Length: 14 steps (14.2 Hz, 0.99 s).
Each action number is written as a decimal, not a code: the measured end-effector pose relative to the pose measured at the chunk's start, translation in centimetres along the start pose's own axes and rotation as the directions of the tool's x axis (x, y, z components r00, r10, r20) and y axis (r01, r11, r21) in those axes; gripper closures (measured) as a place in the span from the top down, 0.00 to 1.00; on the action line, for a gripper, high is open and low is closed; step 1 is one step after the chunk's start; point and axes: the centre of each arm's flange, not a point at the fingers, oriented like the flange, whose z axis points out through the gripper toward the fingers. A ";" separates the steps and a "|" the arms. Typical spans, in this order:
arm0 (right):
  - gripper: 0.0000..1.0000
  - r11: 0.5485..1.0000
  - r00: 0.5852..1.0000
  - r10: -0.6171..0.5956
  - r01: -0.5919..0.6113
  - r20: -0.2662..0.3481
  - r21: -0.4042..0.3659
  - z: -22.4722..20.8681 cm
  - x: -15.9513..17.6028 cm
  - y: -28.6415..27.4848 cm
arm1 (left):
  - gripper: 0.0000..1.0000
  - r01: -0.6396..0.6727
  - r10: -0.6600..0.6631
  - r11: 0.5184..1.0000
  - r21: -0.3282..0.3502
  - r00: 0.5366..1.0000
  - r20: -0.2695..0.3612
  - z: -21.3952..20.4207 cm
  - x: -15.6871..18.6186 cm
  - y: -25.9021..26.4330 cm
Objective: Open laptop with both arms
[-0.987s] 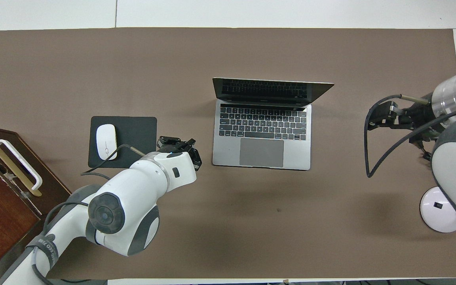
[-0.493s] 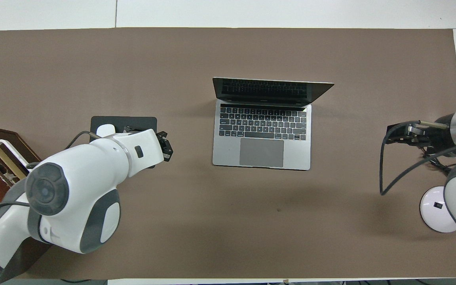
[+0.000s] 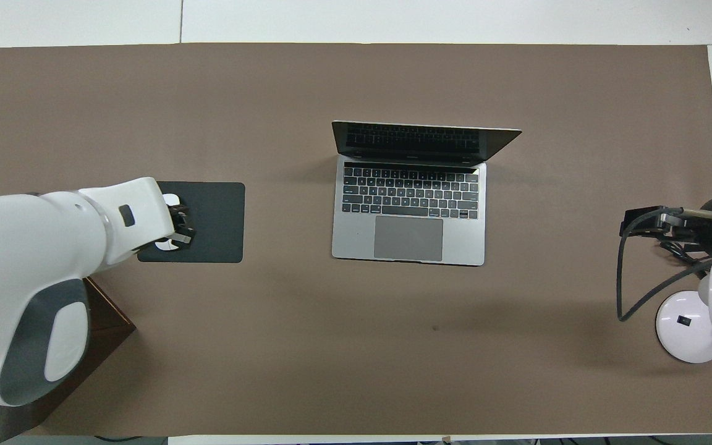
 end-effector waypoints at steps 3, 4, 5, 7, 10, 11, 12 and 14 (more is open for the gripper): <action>1.00 1.000 1.000 -0.001 0.001 -0.017 0.005 -0.6 0.1 0.0 | 0.01 0.037 -0.039 0.998 0.041 0.998 0.047 -1.8 -0.8 -4.3; 1.00 1.000 1.000 0.000 0.000 -0.030 0.009 -1.1 0.2 0.0 | 0.01 0.048 -0.051 0.998 0.047 0.997 0.063 -2.1 -1.2 -5.3; 1.00 1.000 0.999 0.001 -0.001 -0.041 0.012 -1.7 0.3 0.0 | 0.01 0.062 -0.066 0.997 0.050 0.995 0.076 -2.3 -1.6 -6.2; 1.00 1.000 0.998 0.009 -0.009 -0.057 0.016 -2.5 0.6 0.5 | 0.01 0.072 -0.080 0.995 0.067 0.990 0.116 -3.1 -2.1 -7.6; 1.00 1.000 0.998 -0.008 0.009 -0.063 0.015 -2.7 0.8 1.3 | 0.01 0.083 -0.096 0.993 0.079 0.980 0.175 -5.5 -2.2 -8.2; 1.00 1.000 0.998 -0.014 0.015 -0.063 0.014 -2.7 0.9 1.6 | 0.01 0.107 -0.120 0.991 0.083 0.976 0.181 -6.3 -2.2 -8.5; 1.00 1.000 0.998 -0.016 0.016 -0.063 0.013 -2.7 1.0 1.9 | 0.01 0.131 -0.145 0.988 0.088 0.972 0.183 -7.0 -2.3 -8.9; 1.00 1.000 0.998 -0.018 0.019 -0.062 0.012 -2.7 1.0 2.2 | 0.01 0.168 -0.183 0.981 0.093 0.964 0.193 -8.1 -2.6 -10.0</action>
